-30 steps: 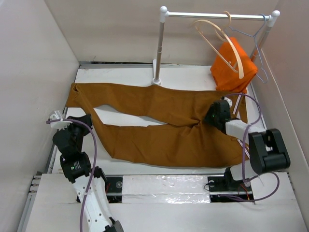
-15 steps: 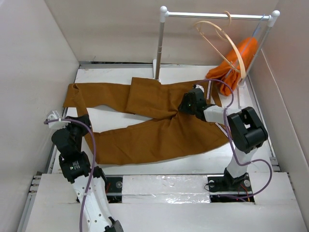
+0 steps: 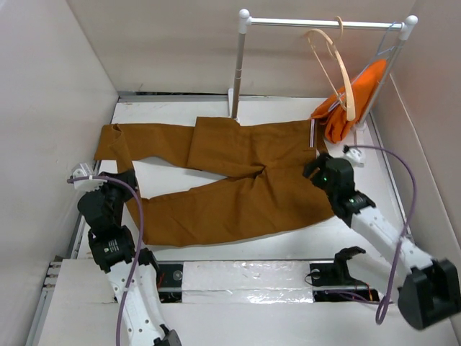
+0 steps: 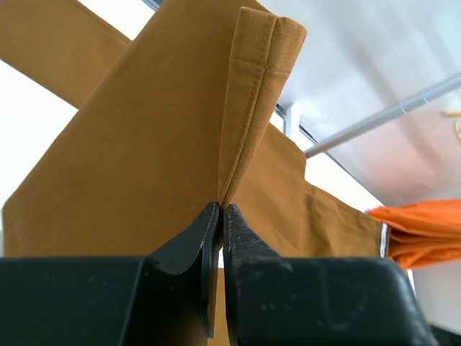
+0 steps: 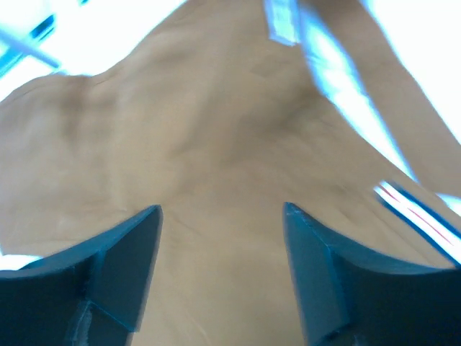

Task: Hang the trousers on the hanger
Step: Fold the trousers at the center of the board.

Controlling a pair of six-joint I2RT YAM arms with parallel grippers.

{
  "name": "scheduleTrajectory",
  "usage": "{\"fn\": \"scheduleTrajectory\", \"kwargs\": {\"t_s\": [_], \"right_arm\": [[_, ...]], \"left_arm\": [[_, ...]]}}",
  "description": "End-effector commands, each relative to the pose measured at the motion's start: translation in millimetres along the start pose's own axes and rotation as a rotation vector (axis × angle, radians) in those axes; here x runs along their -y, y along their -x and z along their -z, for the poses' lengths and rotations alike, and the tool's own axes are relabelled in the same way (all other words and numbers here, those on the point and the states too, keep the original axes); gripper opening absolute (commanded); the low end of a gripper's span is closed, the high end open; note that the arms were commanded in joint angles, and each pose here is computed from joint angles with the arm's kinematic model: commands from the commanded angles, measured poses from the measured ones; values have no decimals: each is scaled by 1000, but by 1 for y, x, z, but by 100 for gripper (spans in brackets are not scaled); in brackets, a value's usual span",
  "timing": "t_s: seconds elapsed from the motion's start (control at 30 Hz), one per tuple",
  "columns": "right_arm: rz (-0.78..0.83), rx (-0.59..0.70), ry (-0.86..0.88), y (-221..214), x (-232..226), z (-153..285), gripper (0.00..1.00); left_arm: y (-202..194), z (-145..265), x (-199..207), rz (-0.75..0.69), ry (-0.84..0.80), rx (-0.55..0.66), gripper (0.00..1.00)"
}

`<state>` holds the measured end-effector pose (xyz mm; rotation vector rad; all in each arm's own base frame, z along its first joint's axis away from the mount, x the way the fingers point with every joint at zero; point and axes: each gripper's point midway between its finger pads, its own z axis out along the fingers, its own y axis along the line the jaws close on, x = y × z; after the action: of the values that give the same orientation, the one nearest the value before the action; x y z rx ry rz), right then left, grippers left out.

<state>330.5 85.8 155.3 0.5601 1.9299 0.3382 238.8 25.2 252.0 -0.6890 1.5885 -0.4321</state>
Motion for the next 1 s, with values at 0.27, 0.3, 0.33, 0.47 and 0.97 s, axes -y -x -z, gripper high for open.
{"fn": "scheduleTrajectory", "kwargs": {"t_s": [0.27,0.3,0.33,0.47,0.97], "right_arm": [[-249,5,-479,-30,164,58,29],[-247,19,-529,-28,175,61,29],[-230,12,-558,-28,182,63,31],[-246,-31,-594,-35,197,58,57],[-279,-160,-546,-59,189,23,33]], "left_arm": [[34,14,42,-43,-77,104,0],[38,16,42,-47,-62,122,0],[39,19,41,-56,-49,127,0],[56,29,42,-75,-7,182,0],[51,28,40,-82,-4,170,0]]}}
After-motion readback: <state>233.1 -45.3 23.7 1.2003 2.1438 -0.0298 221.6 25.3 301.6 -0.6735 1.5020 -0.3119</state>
